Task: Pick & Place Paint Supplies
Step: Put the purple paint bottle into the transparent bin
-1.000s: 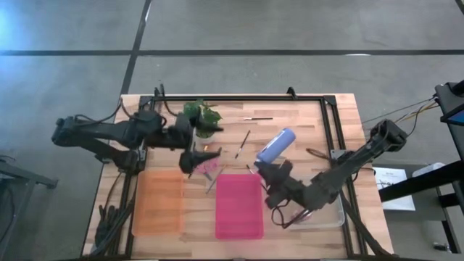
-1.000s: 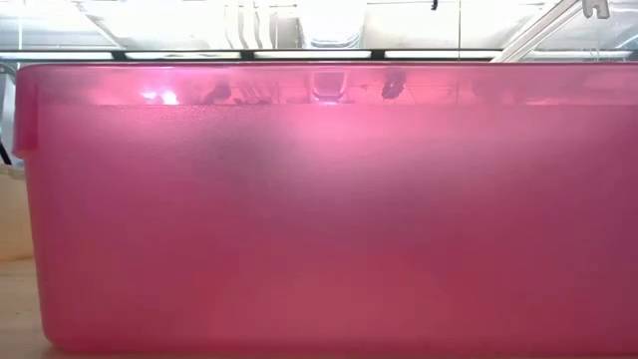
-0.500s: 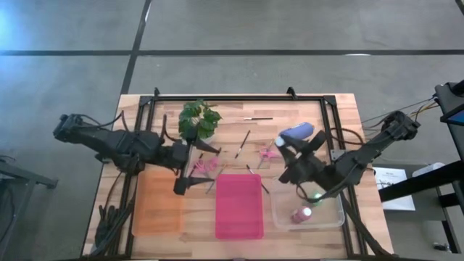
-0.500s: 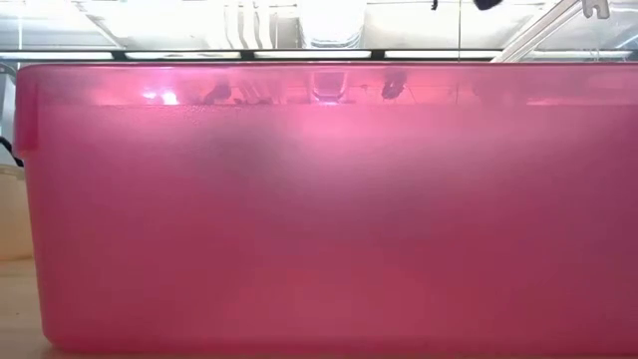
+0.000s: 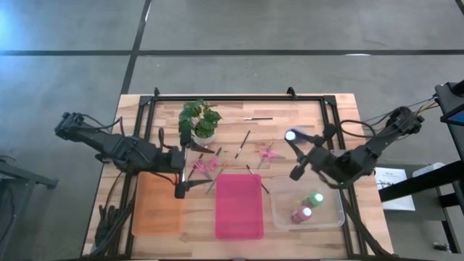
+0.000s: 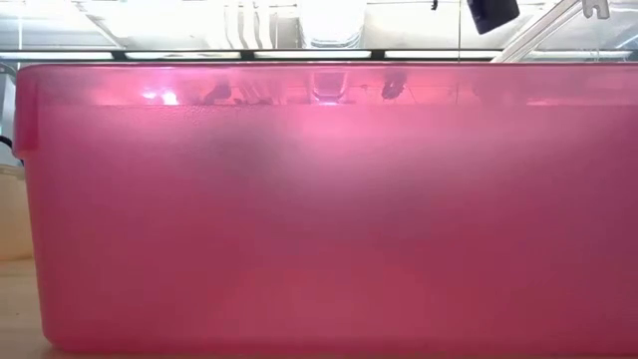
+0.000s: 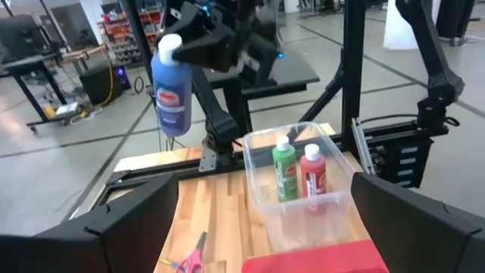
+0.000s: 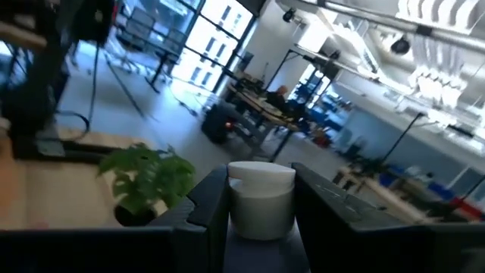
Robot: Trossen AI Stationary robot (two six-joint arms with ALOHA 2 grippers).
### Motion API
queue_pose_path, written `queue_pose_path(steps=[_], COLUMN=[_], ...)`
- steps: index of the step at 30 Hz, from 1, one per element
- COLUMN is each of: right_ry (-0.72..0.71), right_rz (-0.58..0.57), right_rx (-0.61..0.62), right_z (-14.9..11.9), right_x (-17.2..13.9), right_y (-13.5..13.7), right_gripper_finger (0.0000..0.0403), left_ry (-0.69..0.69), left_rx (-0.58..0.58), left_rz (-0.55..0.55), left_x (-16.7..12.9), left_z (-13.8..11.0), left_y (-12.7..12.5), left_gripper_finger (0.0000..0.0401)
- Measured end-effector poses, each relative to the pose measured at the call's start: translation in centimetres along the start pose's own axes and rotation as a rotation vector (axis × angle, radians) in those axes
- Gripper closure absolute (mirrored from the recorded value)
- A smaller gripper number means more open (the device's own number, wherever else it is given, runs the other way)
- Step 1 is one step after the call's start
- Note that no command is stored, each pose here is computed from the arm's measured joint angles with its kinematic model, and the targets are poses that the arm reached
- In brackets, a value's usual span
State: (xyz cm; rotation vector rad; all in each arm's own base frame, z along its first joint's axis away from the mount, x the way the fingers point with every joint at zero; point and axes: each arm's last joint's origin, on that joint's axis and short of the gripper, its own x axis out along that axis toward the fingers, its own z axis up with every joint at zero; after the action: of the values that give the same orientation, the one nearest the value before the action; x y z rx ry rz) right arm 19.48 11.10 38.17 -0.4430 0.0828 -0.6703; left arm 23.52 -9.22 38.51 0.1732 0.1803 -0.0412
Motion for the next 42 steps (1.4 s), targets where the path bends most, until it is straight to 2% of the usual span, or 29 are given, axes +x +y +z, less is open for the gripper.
queue_pose_path(steps=[9, 24, 30, 38, 42], right_ry=[-0.053, -0.103, -0.105, -0.252, -0.244], right_rz=[0.125, 0.372, 0.45, 0.488, 0.494], right_rx=[0.234, 0.394, 0.461, 0.607, 0.64], right_z=[-2.1, -4.2, -6.3, -9.3, -11.7], right_x=[-2.5, -5.4, -7.0, -8.0, -8.0], right_y=[-1.0, 0.7, 1.5, 1.3, 1.6], right_gripper_finger=[0.0292, 0.0292, 0.0292, 0.0292, 0.0292], left_ry=[0.034, 0.041, 0.06, 0.041, 0.041], left_rx=[-0.004, -0.019, -0.01, -0.018, -0.018], left_rz=[-0.028, -0.041, -0.061, -0.061, -0.067], left_x=[-0.3, -0.3, 0.2, 0.4, 0.4], left_z=[-0.3, -0.4, -1.7, -2.1, -2.2], left_y=[-0.7, -0.9, -1.3, -1.5, -1.5], left_gripper_finger=[0.0001, 0.0001, 0.0001, 0.0001, 0.0001])
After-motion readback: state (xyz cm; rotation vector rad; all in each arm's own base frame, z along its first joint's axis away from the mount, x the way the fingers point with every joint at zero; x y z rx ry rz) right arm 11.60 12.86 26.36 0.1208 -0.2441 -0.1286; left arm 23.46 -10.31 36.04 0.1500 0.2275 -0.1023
